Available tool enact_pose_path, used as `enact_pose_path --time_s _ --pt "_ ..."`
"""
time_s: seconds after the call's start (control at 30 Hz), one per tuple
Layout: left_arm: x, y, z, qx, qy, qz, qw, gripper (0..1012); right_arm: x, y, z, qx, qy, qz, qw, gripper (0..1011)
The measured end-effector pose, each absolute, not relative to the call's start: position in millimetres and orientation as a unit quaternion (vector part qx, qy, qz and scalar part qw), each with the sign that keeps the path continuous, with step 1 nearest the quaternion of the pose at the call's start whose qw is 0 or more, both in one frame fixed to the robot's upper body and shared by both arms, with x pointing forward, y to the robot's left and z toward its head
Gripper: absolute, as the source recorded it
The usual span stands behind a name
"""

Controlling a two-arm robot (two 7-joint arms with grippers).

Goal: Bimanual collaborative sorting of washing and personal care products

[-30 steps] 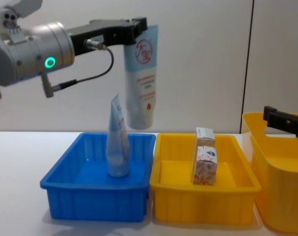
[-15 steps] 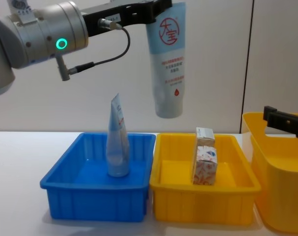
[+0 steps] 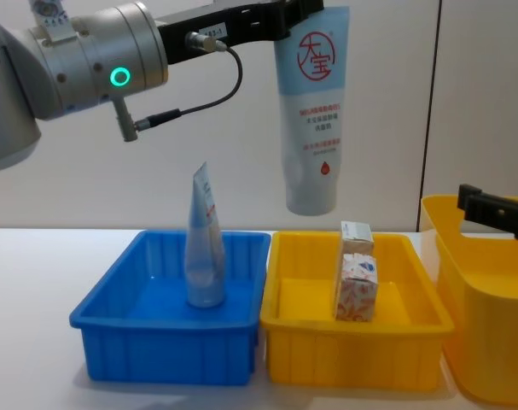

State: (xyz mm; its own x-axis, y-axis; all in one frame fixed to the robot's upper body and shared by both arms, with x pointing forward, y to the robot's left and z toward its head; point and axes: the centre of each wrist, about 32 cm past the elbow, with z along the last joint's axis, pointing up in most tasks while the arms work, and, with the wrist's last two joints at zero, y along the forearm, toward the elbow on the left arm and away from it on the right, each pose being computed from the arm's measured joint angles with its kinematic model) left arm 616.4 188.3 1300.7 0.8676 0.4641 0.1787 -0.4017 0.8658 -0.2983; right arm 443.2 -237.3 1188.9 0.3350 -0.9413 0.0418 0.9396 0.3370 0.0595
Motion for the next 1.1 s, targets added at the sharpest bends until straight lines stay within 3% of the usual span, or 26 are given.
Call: enact_pose_path --time_s 0.63,1.1 --pt "617.9 185.6 1300.2 -0.127 -0.120 0.211 0.962 0 442.9 -241.2 1218.3 0.016 0.008 -0.512 0.859 1003" --pt "618.1 185.2 1300.2 -0.128 -0.120 0.209 0.962 0 462.3 -225.0 1240.2 0.007 0.016 -0.478 0.878 1003"
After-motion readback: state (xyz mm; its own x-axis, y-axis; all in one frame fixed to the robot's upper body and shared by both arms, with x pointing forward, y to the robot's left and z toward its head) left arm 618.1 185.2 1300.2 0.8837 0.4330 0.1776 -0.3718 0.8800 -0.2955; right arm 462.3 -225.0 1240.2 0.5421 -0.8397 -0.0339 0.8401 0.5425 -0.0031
